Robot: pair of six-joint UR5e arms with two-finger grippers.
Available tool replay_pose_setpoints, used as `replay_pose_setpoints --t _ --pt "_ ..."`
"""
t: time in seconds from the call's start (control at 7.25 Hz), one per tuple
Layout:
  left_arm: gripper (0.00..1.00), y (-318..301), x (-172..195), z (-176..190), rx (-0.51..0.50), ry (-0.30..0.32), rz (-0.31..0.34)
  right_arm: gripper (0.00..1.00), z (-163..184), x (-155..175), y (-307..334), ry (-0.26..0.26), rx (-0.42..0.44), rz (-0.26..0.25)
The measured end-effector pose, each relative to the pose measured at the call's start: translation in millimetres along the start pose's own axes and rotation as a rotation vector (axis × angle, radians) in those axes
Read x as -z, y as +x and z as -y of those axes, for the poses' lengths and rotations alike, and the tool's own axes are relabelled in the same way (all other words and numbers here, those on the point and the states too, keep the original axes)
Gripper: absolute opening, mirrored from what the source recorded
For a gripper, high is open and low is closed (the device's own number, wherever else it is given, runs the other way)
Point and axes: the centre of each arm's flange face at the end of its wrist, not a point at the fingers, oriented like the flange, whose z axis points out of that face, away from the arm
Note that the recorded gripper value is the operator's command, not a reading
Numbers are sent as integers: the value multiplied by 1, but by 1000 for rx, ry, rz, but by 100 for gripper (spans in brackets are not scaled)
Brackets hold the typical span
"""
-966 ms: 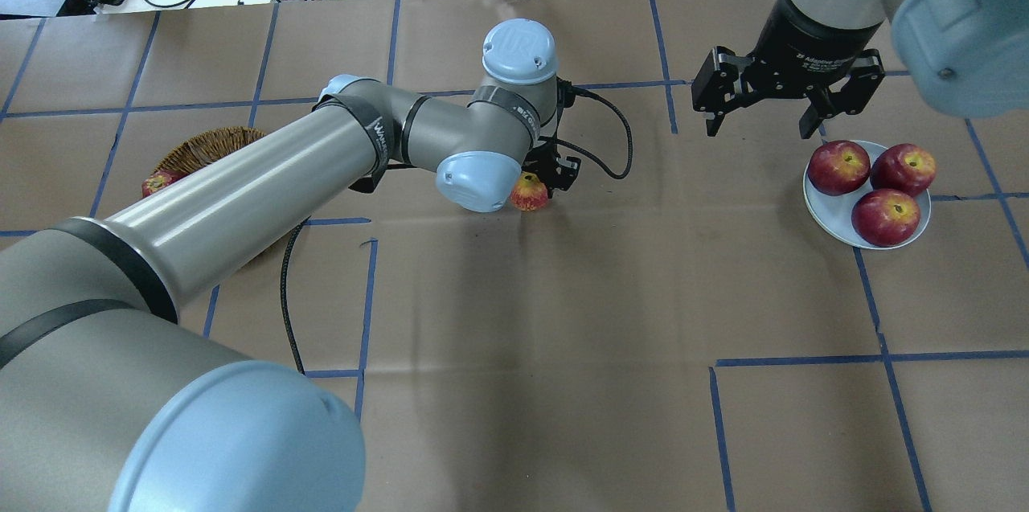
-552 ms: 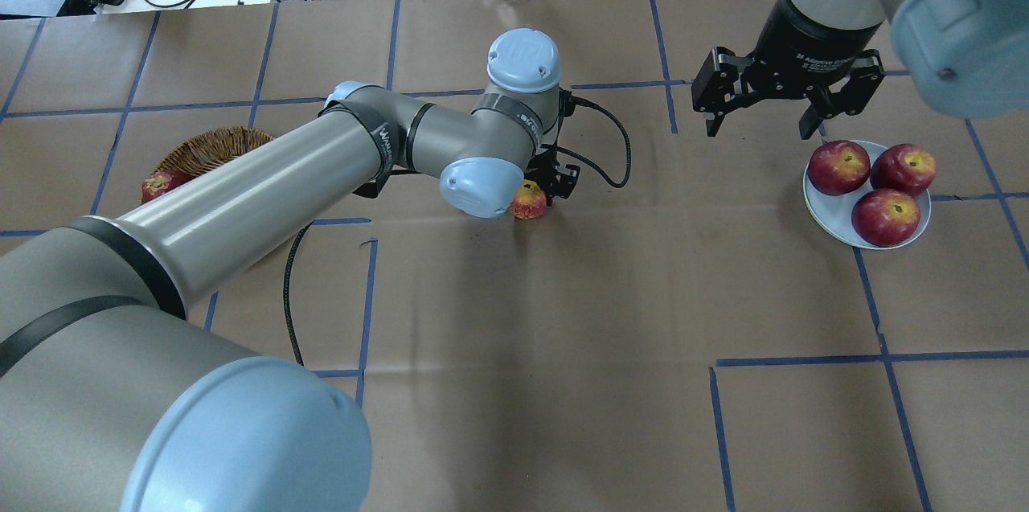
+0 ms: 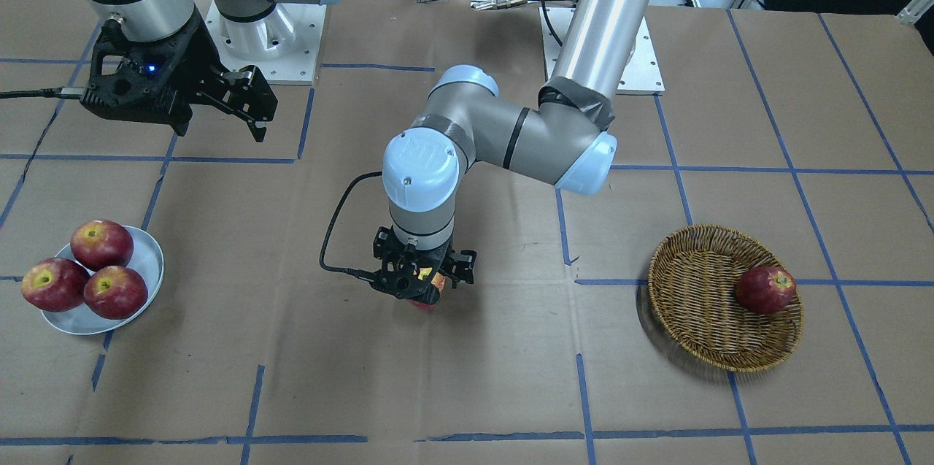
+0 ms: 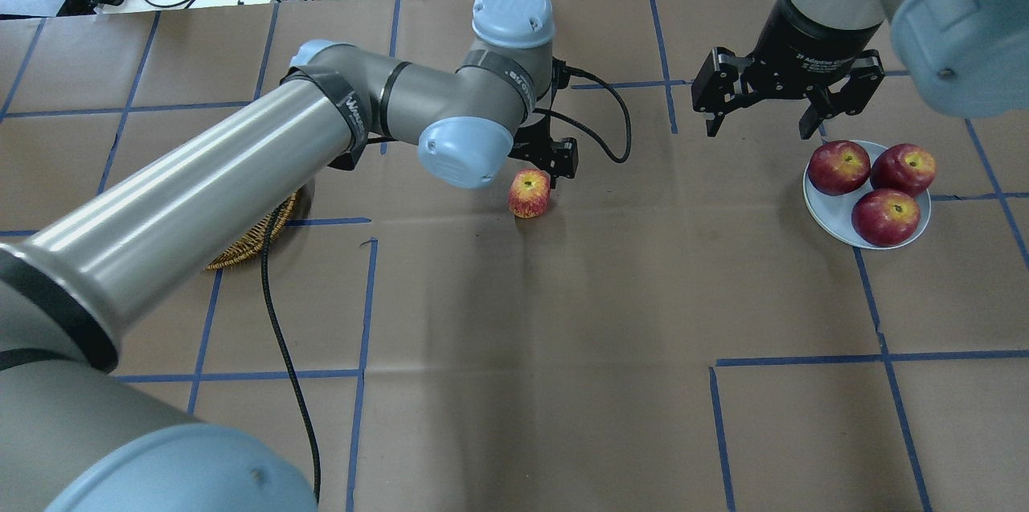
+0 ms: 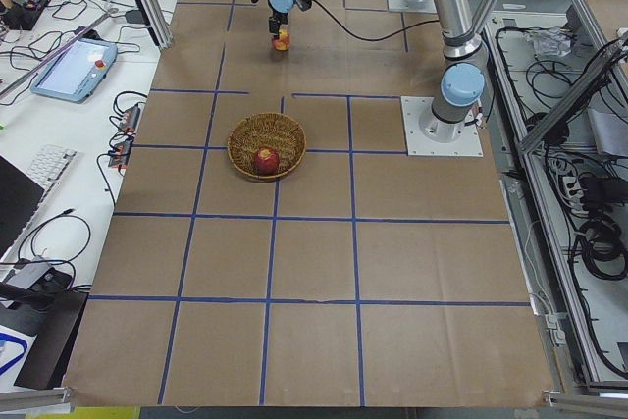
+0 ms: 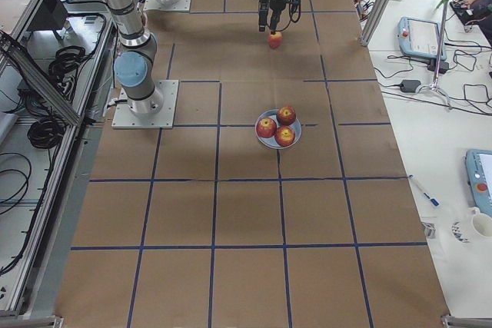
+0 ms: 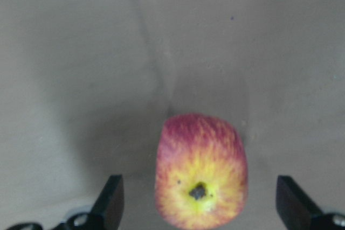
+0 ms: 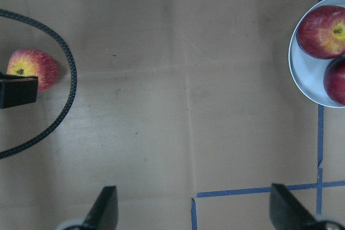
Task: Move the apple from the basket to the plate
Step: 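Open the left gripper, release the apple, and retract toward the basket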
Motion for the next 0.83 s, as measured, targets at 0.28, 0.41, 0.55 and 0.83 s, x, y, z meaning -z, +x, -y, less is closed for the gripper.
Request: replay_pose_setpoints --t 0.28,0.41,0.55,0.83 --pt "99 -45 91 -35 37 -6 -6 100 0 0 0 1 0 0" --pt "99 -68 131 -59 45 -5 -7 100 0 1 0 1 0 0" --pt "99 -92 164 -85 60 -19 -6 100 0 1 0 1 0 0" --pt "99 -141 212 -126 61 -28 -7 100 0 0 0 1 -1 0"
